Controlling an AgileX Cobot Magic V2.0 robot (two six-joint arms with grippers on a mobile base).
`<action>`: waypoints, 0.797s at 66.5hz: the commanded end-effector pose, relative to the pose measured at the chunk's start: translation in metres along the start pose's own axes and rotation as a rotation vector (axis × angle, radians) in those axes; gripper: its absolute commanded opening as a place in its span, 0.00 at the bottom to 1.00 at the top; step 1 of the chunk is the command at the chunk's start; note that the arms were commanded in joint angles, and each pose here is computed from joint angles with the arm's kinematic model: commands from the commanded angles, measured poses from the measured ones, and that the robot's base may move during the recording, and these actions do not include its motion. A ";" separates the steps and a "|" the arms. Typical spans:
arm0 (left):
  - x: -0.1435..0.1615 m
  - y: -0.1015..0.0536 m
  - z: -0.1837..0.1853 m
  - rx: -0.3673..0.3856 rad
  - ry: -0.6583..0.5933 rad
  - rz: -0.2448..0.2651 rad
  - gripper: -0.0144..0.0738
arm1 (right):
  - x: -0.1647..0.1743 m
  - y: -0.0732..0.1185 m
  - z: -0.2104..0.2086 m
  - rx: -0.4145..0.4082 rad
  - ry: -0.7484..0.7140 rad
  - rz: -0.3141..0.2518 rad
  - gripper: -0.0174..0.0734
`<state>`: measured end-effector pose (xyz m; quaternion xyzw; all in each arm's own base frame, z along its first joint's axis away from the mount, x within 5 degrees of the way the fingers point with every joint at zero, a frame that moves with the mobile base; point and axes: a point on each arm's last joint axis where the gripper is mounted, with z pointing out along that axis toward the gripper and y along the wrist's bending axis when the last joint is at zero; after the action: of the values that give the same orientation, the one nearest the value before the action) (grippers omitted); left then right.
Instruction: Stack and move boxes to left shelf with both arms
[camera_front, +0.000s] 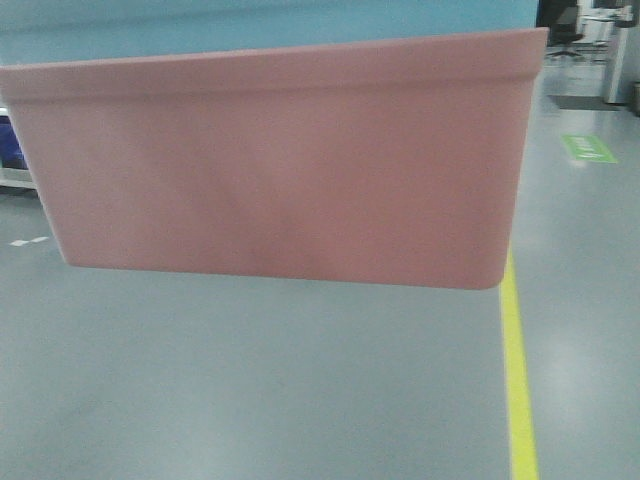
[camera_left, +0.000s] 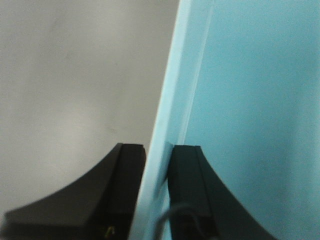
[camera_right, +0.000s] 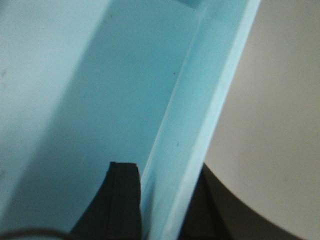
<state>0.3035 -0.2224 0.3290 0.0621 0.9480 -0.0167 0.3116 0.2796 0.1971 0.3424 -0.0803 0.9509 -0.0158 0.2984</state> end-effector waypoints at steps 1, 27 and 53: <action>-0.014 -0.023 -0.038 0.221 -0.162 -0.041 0.16 | -0.020 0.013 -0.030 -0.190 -0.211 0.051 0.25; -0.014 -0.024 -0.038 0.227 -0.157 -0.047 0.16 | -0.020 0.013 -0.030 -0.190 -0.211 0.050 0.25; -0.012 -0.026 -0.033 0.227 -0.147 -0.044 0.16 | -0.017 0.009 -0.029 -0.147 -0.187 0.038 0.25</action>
<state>0.3057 -0.2263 0.3237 0.0662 0.9483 -0.0168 0.3098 0.2797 0.1956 0.3418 -0.0805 0.9515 -0.0257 0.2958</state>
